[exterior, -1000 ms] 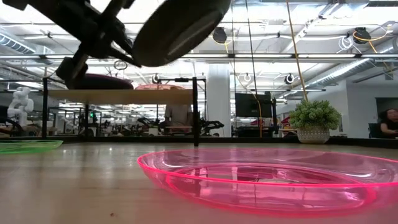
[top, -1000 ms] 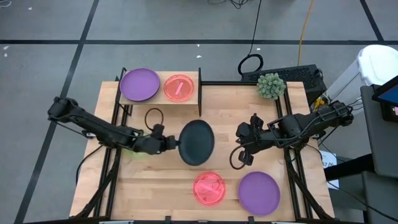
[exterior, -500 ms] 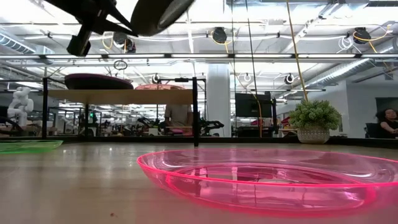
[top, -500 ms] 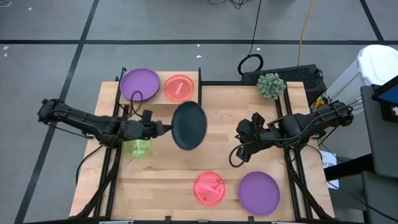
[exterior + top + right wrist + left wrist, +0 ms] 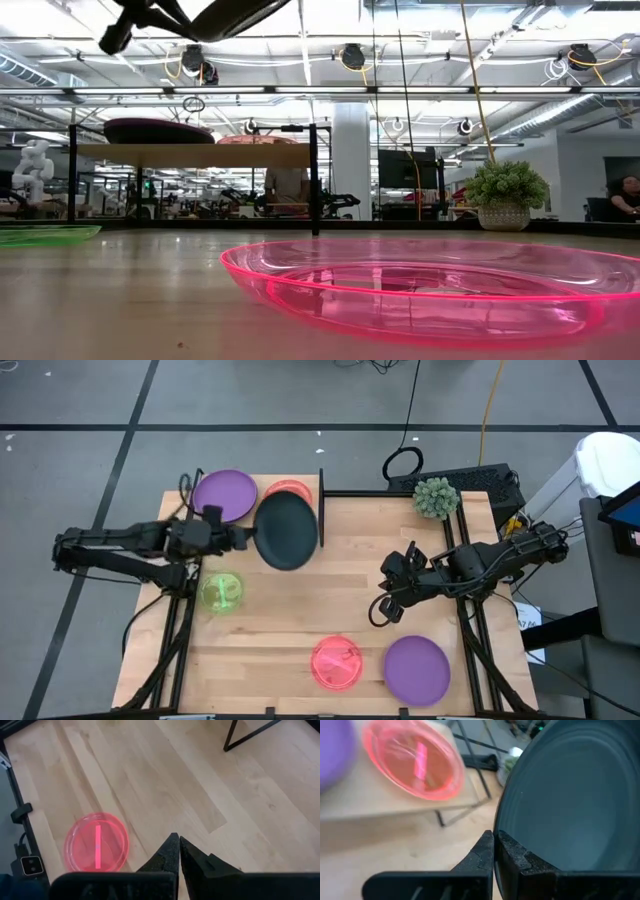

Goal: Place and stack plates onto a shelf
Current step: Stack the black plate on the purple plate

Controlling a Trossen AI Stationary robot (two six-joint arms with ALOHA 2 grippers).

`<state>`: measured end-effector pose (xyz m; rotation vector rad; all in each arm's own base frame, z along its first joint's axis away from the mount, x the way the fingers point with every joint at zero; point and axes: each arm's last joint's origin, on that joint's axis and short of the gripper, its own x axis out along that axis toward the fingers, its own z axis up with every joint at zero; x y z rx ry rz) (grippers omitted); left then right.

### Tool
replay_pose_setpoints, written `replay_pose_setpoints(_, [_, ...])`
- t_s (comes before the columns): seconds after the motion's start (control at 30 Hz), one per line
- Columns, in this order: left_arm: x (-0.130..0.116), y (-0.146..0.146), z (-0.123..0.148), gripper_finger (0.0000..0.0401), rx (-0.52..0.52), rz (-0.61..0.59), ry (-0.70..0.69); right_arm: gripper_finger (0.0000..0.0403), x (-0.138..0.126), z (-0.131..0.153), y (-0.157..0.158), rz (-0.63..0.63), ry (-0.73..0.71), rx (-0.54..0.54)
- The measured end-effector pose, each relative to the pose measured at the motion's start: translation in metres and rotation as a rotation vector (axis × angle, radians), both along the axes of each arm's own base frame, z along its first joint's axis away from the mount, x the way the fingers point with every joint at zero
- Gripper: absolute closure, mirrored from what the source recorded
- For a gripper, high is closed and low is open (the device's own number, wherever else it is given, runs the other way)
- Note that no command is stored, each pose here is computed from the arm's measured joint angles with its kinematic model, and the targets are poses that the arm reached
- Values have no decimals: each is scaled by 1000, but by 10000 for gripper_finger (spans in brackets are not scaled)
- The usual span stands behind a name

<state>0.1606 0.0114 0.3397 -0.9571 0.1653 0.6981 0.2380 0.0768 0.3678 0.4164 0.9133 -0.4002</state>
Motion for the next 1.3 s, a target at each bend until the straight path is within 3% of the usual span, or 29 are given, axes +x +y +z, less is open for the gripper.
replay_pose_setpoints(0.3, [-23,24,9,394,25,144,207,403,3,1,-8,-44,-13,4])
replay_pose_setpoints(0.7, [-32,52,10,394,81,249,273,403,7,3,-11,-130,-78,-15])
replay_pose_setpoints(1.3, [-57,92,14,394,192,462,397,403,8,3,-15,-116,-71,-40])
